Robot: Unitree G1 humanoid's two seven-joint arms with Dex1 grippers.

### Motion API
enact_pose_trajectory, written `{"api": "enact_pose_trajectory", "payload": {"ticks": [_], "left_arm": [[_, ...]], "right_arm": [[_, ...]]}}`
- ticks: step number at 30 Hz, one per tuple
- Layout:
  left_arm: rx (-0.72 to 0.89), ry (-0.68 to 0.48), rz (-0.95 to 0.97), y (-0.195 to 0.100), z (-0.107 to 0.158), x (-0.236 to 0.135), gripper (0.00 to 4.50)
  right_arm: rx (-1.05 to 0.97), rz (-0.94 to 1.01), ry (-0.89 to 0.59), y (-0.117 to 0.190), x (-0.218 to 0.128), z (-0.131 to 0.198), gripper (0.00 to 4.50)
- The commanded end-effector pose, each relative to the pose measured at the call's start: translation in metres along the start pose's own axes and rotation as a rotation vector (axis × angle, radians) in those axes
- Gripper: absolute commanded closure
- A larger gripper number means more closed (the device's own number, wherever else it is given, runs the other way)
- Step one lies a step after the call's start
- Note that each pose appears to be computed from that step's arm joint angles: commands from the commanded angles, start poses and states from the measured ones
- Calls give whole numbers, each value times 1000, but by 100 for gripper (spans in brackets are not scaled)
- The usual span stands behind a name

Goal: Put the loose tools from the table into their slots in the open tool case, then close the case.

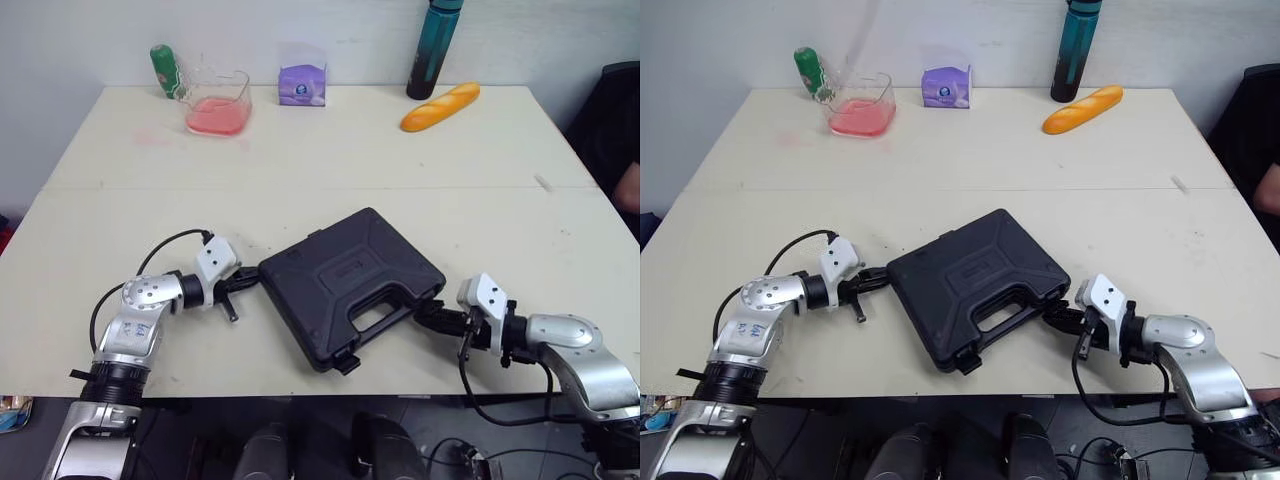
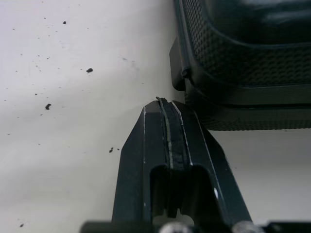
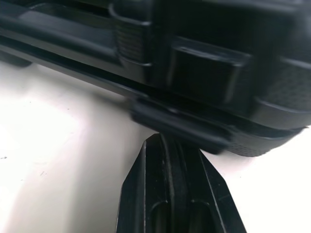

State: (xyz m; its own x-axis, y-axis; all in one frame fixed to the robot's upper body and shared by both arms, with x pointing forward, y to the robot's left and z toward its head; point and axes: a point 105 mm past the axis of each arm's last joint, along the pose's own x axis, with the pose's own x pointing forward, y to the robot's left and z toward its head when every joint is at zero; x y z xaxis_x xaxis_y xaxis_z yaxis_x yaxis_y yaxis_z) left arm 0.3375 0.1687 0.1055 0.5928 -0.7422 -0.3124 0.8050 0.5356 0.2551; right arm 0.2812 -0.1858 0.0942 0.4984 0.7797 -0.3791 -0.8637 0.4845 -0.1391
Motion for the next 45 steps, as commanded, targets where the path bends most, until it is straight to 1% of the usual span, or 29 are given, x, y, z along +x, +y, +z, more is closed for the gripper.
{"api": "enact_pose_trajectory", "payload": {"ticks": [1,2,6,9,12,14,15,16,17,20,21,24,25,27,28,32,33,35,36,37,40,43,45], "left_arm": [[32,-17,-18,-7,9,-3,448],[28,-14,-15,-8,9,-5,448],[3,-6,34,-6,10,-33,448],[24,-13,3,-12,14,-38,448],[71,-73,-12,-13,32,-48,448],[82,-176,-20,-9,65,-48,448],[76,-211,-27,-9,76,-48,448],[87,-249,-47,-10,91,-45,448],[99,-266,-78,-13,101,-41,448],[143,-339,-231,-34,140,-14,448],[152,-351,-275,-41,148,-5,448],[182,-347,-351,-51,160,14,448],[185,-346,-372,-54,164,23,448],[168,-319,-365,-56,172,54,448],[158,-302,-362,-57,174,66,448],[198,-268,-484,-83,179,103,448],[193,-246,-487,-86,177,112,448],[288,-199,-494,-95,169,130,448],[259,-186,-493,-99,167,139,448],[242,-199,-502,-104,169,145,448],[199,-213,-515,-112,168,153,448],[182,-88,-491,-116,143,167,448],[187,29,-482,-116,116,170,448]], "right_arm": [[-39,-14,-17,-4,1,6,450],[-41,-15,-14,-4,1,6,450],[-40,-41,-12,-8,-3,5,450],[-38,-52,-12,-8,-5,4,450],[-31,-83,10,-7,-14,-2,450],[-12,-113,-1,-6,-23,-1,450],[-6,-121,-7,-5,-26,0,450],[1,-140,-11,-5,-29,0,450],[3,-151,-15,-4,-31,1,450],[16,-203,-34,-1,-39,-1,450],[17,-215,-40,0,-41,-2,450],[-7,-232,-87,4,-45,2,450],[-5,-235,-82,4,-46,0,450],[19,-269,-94,3,-48,0,450],[29,-284,-99,1,-49,0,450],[70,-277,-116,4,-48,0,450],[72,-274,-115,5,-48,0,450],[72,-273,-117,7,-49,1,450],[79,-275,-122,8,-49,1,450],[79,-277,-123,9,-49,1,450],[83,-284,-126,9,-50,1,450],[83,-289,-122,10,-50,0,450],[78,-300,-121,10,-50,-1,450]]}}
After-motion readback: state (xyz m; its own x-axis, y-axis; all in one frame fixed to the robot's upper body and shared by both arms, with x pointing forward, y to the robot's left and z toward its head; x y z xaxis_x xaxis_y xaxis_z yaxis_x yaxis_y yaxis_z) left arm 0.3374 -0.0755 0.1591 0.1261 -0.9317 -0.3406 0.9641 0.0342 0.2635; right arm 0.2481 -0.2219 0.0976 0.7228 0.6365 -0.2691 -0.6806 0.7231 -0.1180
